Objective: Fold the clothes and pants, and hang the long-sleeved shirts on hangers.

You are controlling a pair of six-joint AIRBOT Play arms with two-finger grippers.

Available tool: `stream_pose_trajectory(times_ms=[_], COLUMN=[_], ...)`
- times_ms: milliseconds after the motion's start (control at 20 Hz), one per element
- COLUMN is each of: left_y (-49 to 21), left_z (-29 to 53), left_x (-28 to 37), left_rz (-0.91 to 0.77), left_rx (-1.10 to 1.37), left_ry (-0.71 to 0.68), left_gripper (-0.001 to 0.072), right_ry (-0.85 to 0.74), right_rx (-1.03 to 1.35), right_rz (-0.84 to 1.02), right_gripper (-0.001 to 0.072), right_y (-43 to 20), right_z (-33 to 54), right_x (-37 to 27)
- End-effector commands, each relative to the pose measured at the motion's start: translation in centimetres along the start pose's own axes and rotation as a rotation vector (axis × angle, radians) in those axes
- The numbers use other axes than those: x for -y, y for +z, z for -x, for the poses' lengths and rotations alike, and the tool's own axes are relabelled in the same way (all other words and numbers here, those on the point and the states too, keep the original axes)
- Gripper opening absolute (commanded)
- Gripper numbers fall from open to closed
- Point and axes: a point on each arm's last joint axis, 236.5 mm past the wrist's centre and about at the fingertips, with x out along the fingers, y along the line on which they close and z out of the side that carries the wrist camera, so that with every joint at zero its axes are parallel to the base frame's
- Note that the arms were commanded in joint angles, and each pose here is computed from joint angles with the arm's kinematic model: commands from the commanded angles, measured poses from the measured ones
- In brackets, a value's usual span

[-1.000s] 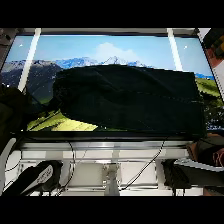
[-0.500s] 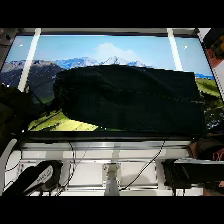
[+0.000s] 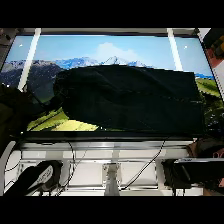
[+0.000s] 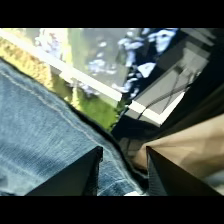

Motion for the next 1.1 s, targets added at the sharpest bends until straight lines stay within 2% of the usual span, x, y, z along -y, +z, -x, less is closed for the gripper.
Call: stream_pose_trajectory(times_ms=[0,150,500,700,800,850,1050], left_y=[0.4,0.4,0.5,1.3,1.6,1.7,4.1], left_z=[0.4,0.5,0.7,0.9,0.9,0.9,2.3], left_x=[0.4,0.4,0.6,0.8,0.8,0.8,1.6], left_rz=[-0.007,-0.006,-0.002,-0.004,-0.005,-0.007,-0.104], left_rx=[0.016,0.017,0.024,0.054,0.067,0.068,0.123], left_ry=[-0.010,-0.011,-0.017,-0.020,-0.020,-0.020,-0.010], left_gripper=[0.0029,0.0029,0.0029,0.0029,0.0029,0.0029,0.0026], right_ry=[0.093,0.097,0.097,0.077,0.084,0.104,0.240], right_rx=[0.003,-0.025,-0.090,-0.147,-0.189,-0.193,-0.080], right_rz=[0.011,0.001,-0.001,0.077,0.144,0.177,0.225], right_gripper=[0.0317,0.0345,0.0345,0.0325,0.0045,0.0019,0.0017], right_y=[0.4,0.3,-0.7,-1.9,-2.9,-3.2,-3.2], right_z=[-0.3,-1.1,-1.9,-2.9,-3.3,-3.3,0.7], right_x=[-2.0,-1.7,-1.7,-3.5,-4.9,-5.7,-9.0])
